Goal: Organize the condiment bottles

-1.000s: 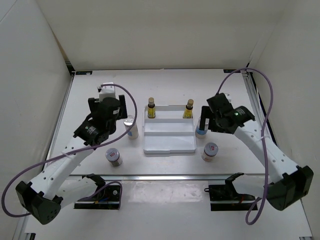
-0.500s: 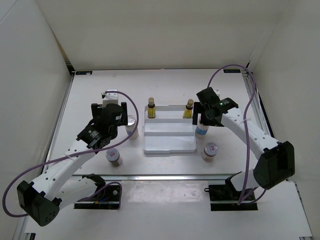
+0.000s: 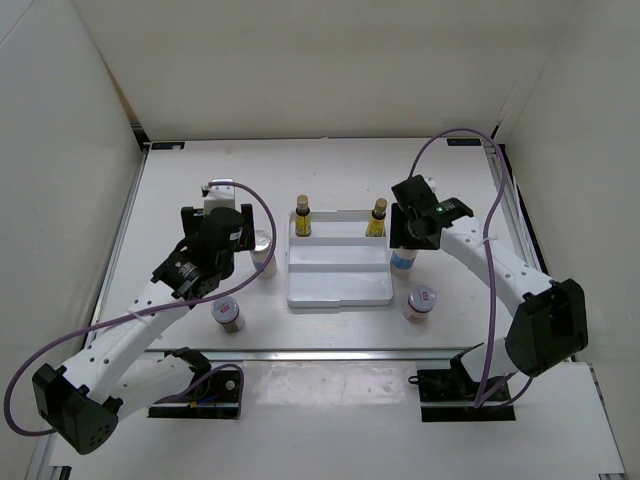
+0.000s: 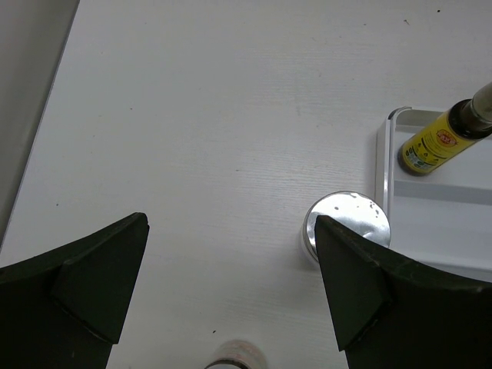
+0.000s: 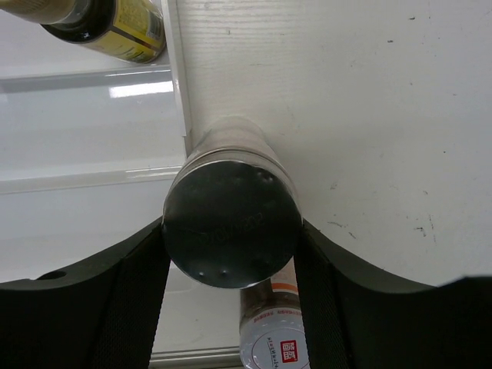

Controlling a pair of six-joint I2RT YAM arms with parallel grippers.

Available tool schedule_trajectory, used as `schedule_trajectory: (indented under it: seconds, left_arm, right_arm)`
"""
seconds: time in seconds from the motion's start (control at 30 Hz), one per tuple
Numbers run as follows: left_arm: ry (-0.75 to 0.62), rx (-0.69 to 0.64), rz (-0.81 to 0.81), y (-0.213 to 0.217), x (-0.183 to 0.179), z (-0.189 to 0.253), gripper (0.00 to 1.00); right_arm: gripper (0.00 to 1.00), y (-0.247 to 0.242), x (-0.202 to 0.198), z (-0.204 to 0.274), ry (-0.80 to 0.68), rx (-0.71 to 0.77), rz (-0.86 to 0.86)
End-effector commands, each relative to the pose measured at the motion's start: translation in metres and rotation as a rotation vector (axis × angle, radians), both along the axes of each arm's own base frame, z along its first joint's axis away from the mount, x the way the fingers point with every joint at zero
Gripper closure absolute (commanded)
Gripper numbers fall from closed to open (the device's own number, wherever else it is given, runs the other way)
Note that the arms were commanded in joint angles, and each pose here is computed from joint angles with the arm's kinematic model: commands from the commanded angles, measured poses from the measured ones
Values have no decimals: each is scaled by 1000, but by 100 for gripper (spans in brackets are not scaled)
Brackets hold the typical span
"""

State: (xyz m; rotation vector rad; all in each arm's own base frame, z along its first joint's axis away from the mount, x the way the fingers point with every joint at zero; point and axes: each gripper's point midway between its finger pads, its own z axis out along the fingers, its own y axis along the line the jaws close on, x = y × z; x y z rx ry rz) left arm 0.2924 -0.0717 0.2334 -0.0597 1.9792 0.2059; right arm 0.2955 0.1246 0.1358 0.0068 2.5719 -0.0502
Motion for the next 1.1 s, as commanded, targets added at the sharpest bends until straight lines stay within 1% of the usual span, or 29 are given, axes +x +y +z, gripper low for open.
schedule_trajectory:
  seconds: [0.0, 0.03, 0.07, 0.13, 0.17, 0.23, 0.27, 0.4, 0.43, 0.5, 0.57, 0.67, 0.83, 1.0, 1.07]
  left_arm:
    - [-28, -17, -2, -2, 2, 9, 0]
    - [-28, -17, -2, -2, 2, 9, 0]
    - [-28, -17, -2, -2, 2, 9, 0]
    - [-28, -17, -2, -2, 2, 9, 0]
    - [-28, -17, -2, -2, 2, 9, 0]
    - [-28, -17, -2, -2, 2, 9, 0]
    - [-28, -17, -2, -2, 2, 9, 0]
    - [-35, -22, -2, -1, 1, 11, 0]
    - [-35, -22, -2, -1, 1, 11, 0]
    - [-35, -22, -2, -1, 1, 11, 0]
    - [-35, -22, -2, -1, 1, 11, 0]
    - [-35, -22, -2, -1, 1, 11, 0]
    - [-35, -22, -2, -1, 1, 11, 0]
    - [-35, -22, -2, -1, 1, 11, 0]
    - [-35, -22, -2, -1, 1, 11, 0]
  right_arm:
    - [66, 0, 4, 12, -56, 24, 2]
    - [73, -1, 2, 17, -64, 29, 2]
    - [76, -1, 2, 20, -72, 33, 2]
    - [79, -3, -2, 26, -84, 35, 9]
    - [79, -2, 0, 30, -93, 40, 9]
    - [85, -6, -2, 36, -111, 34, 11]
    - [89, -8, -1, 37, -116, 19, 12]
    - [98, -12, 1, 49, -141, 6, 9]
    - [100, -14, 3, 58, -168, 0, 10]
    - [100, -17, 4, 64, -176, -16, 10]
    - [100, -18, 5, 81, -209, -8, 2]
    - [100, -10, 1, 100, -256, 31, 28]
    - [100, 18, -6, 125, -310, 84, 111]
    - [100, 44, -8, 120, -295, 80, 187]
    - [100, 55, -4, 121, -316, 83, 211]
